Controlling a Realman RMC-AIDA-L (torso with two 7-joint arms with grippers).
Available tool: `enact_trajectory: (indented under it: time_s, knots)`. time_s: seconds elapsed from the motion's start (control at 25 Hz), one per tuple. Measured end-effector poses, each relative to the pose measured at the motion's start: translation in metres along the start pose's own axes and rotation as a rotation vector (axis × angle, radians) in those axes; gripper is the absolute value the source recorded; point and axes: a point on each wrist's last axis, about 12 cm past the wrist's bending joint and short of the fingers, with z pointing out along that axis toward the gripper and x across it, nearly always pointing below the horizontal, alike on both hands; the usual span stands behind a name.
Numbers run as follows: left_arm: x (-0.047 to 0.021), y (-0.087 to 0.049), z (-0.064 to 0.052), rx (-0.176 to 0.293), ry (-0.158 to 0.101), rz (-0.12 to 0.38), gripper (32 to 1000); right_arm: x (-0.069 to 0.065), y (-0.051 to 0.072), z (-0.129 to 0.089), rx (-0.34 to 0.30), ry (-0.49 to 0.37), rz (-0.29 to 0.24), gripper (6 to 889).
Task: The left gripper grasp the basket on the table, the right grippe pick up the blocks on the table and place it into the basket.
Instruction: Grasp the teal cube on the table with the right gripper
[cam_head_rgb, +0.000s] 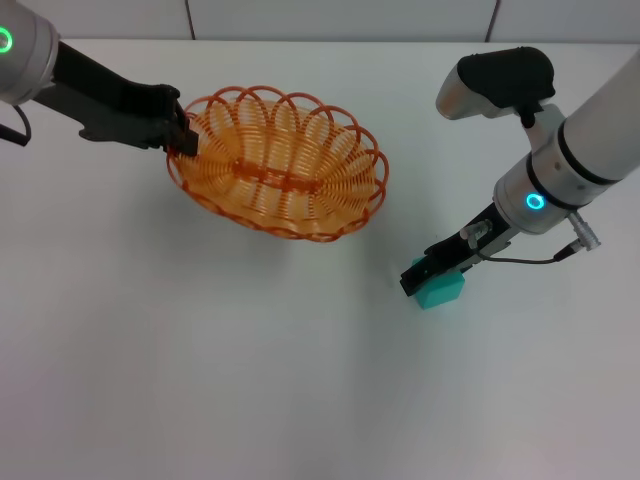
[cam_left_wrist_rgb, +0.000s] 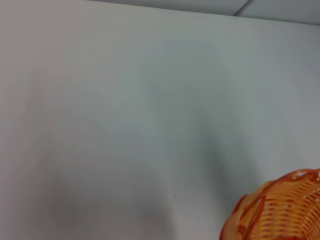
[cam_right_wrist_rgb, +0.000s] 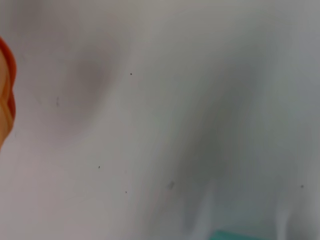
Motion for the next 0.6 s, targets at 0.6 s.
enact_trajectory:
  time_s: [0.6]
  knots:
    - [0.0004, 0.0007, 0.0017, 0.002, 0.005, -0.003, 89, -0.0011, -0.0007, 0.0, 0.005, -0.01, 0.007, 833]
